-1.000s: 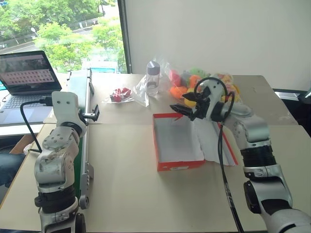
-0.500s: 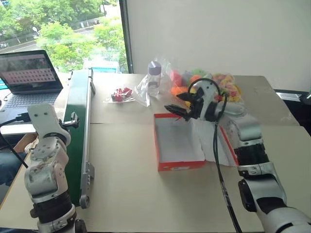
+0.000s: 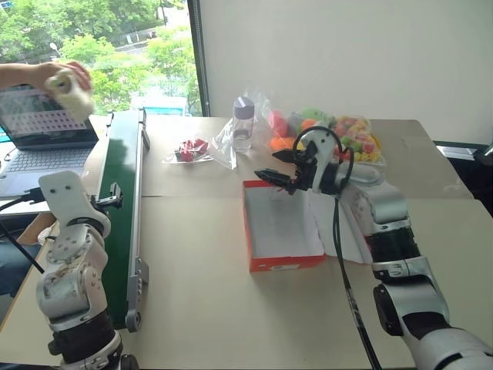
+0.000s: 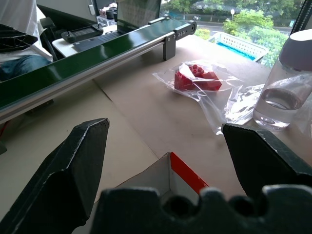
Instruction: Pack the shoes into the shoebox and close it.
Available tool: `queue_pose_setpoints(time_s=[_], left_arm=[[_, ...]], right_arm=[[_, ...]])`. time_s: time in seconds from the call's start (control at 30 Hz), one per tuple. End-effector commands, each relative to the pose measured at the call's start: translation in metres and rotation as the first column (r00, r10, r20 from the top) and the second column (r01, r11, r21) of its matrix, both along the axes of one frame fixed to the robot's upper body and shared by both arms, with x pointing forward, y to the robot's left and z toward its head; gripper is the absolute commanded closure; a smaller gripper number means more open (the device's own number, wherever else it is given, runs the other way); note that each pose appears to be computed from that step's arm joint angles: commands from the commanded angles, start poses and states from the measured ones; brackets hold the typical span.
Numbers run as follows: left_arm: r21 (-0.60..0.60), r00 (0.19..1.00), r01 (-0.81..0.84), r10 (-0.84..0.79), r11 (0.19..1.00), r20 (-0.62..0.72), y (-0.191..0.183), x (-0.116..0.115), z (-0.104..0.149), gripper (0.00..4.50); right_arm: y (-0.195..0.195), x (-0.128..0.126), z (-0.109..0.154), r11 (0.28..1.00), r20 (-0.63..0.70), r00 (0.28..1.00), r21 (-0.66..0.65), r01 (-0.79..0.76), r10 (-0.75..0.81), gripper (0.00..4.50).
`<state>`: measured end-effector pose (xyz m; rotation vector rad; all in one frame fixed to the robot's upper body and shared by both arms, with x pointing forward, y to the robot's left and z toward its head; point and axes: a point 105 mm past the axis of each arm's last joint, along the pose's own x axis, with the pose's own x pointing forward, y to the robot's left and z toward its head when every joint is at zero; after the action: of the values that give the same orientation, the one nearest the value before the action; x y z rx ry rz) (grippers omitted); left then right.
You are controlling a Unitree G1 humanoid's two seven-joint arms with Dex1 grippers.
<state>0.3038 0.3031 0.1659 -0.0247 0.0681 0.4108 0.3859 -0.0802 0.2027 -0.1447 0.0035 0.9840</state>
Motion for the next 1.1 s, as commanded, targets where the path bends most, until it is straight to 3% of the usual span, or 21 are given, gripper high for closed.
queue_pose_setpoints(time_s=[0.03,0.63,1.1], left_arm=[[0.037,0.999,0.005,-0.007,0.999,0.054,-0.004,-0.003,0.016,0.0],[-0.026,1.0,-0.011,0.011,1.0,-0.016,-0.008,0.0,-0.004,0.0],[-0.081,0.997,0.036,-0.042,0.996,-0.065,-0.005,0.039,-0.021,0.0]], right_arm=[[-0.006,0.001,0.015,0.999,0.085,0.996,0.0,0.033,-0.033,0.08],[0.022,-0.016,0.005,0.997,0.041,0.996,0.005,-0.074,0.074,0.08],[0.015,-0.022,0.004,0.999,0.041,0.998,-0.007,-0.043,0.043,0.08]])
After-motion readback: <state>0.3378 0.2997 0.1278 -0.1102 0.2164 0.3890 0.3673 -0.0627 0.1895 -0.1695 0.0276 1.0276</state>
